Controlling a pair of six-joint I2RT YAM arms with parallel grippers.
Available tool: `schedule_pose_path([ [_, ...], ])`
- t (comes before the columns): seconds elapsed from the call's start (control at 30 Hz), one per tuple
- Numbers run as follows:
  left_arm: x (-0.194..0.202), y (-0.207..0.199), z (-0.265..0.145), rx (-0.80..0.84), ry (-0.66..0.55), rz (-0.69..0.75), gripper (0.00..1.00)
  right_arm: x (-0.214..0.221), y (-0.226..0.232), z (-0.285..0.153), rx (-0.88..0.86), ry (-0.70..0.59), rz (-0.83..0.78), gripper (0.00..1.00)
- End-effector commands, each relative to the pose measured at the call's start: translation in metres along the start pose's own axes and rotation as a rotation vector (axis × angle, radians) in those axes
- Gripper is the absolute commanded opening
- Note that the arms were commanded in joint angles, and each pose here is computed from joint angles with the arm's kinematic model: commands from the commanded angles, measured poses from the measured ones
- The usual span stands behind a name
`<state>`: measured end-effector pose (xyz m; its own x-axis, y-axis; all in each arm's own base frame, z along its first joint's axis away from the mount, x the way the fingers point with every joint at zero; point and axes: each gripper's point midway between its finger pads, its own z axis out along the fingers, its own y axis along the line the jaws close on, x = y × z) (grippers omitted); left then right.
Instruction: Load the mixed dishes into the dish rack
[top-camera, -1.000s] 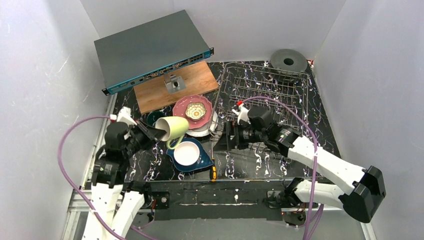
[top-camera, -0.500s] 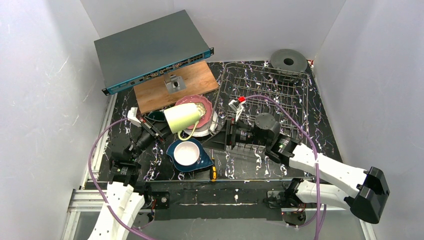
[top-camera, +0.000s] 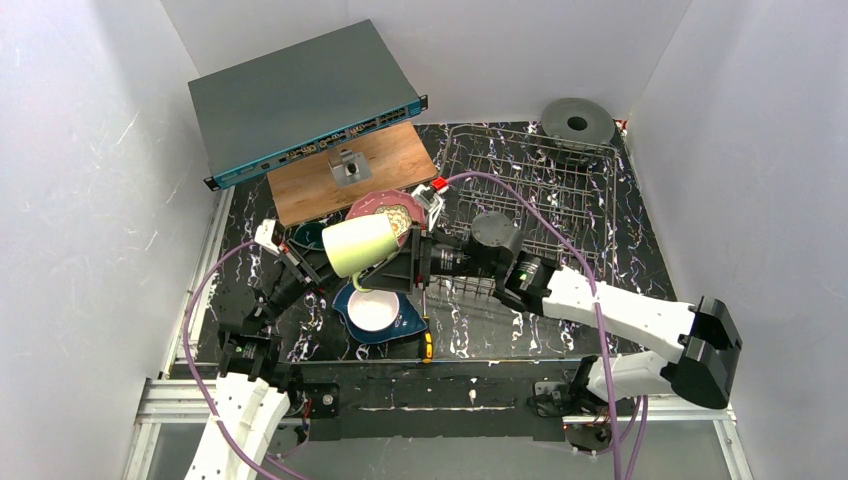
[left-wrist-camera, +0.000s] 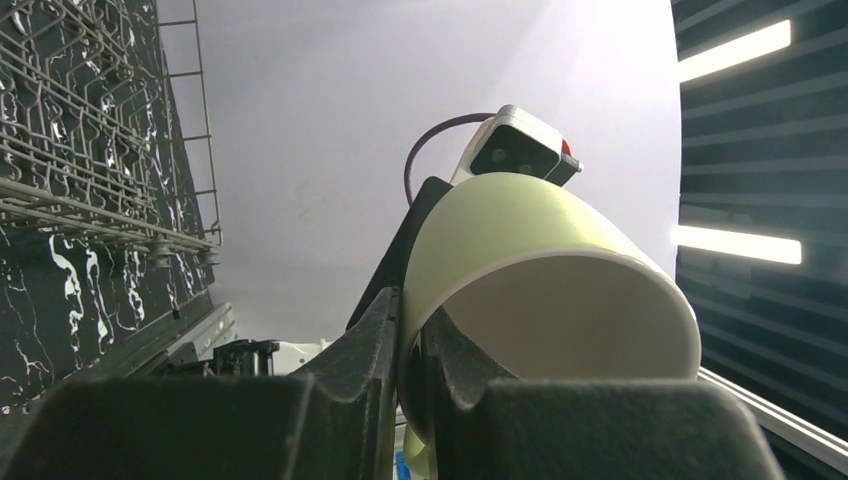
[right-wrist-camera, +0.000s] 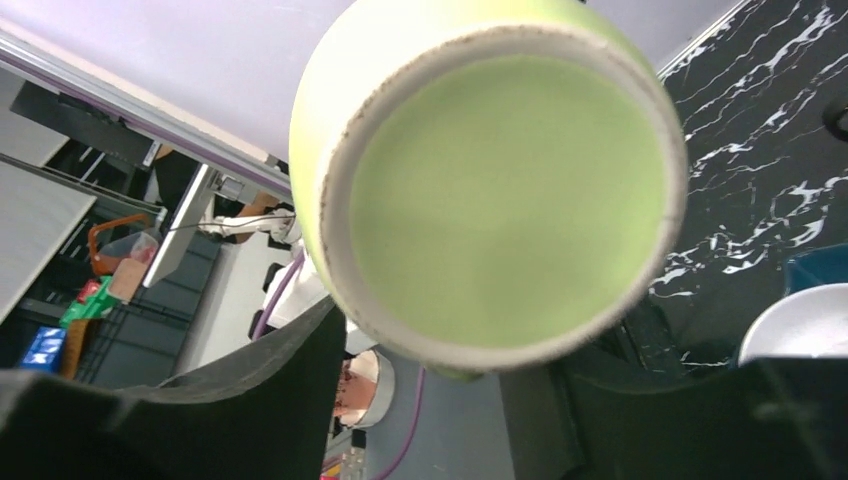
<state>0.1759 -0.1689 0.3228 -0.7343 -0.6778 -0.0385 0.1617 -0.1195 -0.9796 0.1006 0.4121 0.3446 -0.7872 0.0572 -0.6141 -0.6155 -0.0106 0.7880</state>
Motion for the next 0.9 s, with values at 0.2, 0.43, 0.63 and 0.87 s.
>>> schedule_pose_path([
  [0.2, 0.006, -0.021, -0.005, 0.096, 0.012, 0.024, 0.00, -0.017, 0.020, 0.018, -0.034, -0.071, -0.018, 0.45],
  [0.43, 0.007, -0.001, -0.010, 0.024, -0.004, -0.015, 0.00, -0.022, 0.005, 0.020, 0.054, -0.101, 0.018, 0.06],
  [0.63, 0.012, 0.033, -0.022, -0.200, -0.020, -0.004, 0.62, -0.024, -0.005, 0.013, 0.117, -0.128, 0.017, 0.01],
  [0.87, 0.019, 0.072, -0.050, -0.518, -0.010, 0.046, 0.86, -0.032, -0.044, -0.023, 0.345, -0.235, -0.013, 0.01],
])
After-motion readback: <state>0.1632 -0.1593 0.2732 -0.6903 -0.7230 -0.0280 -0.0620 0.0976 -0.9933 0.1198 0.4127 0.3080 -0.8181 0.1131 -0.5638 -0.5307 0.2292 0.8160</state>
